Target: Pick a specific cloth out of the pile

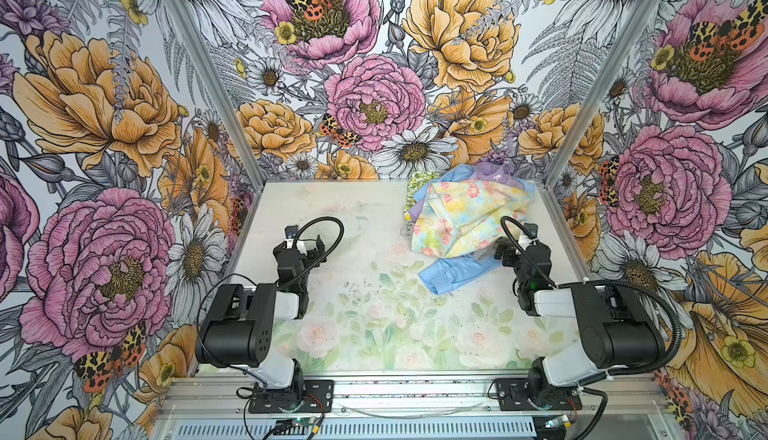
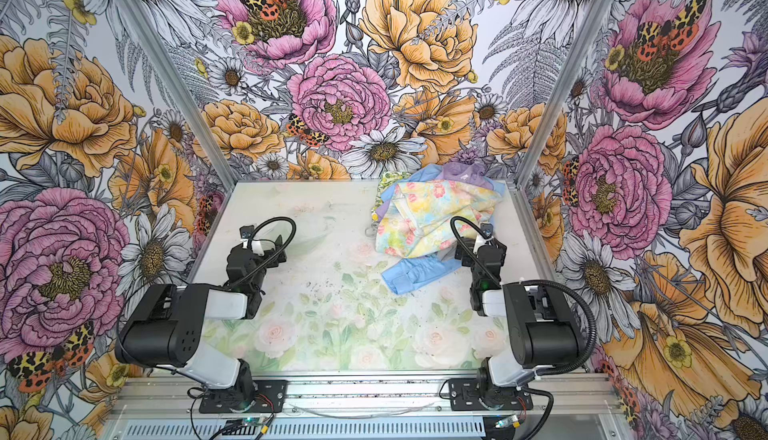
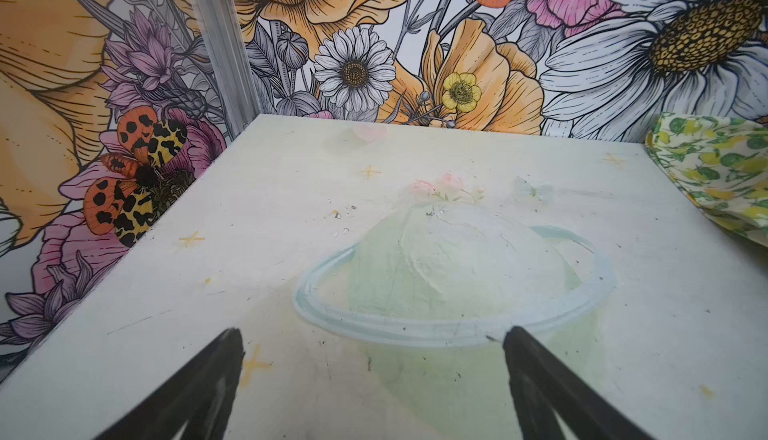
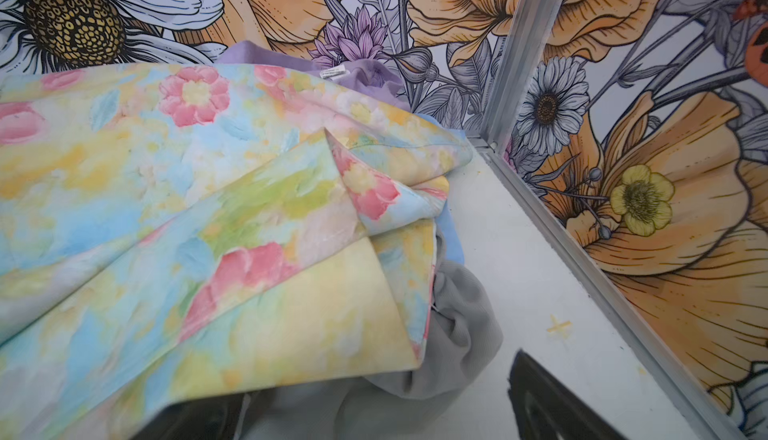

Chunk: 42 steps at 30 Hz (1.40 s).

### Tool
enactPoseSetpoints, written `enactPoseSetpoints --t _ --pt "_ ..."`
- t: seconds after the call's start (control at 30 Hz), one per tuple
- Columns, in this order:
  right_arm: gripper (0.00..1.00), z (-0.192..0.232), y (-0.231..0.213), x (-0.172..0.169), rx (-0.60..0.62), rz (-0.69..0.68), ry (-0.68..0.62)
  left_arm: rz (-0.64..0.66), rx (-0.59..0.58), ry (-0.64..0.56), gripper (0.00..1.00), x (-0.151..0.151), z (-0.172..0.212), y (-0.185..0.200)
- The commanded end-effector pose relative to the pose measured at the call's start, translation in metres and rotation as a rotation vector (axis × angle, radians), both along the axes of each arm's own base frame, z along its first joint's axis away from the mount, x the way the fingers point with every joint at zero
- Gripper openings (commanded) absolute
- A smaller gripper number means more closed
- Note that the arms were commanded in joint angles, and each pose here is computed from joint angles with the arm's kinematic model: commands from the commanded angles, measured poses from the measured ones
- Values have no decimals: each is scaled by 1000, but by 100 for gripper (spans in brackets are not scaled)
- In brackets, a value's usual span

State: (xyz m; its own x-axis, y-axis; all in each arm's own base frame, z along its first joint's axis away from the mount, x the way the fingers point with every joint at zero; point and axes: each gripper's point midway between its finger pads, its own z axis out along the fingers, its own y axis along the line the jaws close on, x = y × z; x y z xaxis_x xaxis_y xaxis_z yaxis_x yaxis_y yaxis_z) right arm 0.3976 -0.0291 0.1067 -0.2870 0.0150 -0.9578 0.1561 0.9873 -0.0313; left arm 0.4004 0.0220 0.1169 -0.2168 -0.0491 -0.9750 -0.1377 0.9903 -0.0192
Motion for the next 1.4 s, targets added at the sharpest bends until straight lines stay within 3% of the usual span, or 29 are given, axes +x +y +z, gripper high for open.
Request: enactPoseSetpoints --t 0.0,1.37 --pt "100 7 0 3 4 4 -25 -24 2 -33 99 6 12 -4" --pt "100 6 1 4 6 13 -21 -27 -1 -35 99 6 12 -4"
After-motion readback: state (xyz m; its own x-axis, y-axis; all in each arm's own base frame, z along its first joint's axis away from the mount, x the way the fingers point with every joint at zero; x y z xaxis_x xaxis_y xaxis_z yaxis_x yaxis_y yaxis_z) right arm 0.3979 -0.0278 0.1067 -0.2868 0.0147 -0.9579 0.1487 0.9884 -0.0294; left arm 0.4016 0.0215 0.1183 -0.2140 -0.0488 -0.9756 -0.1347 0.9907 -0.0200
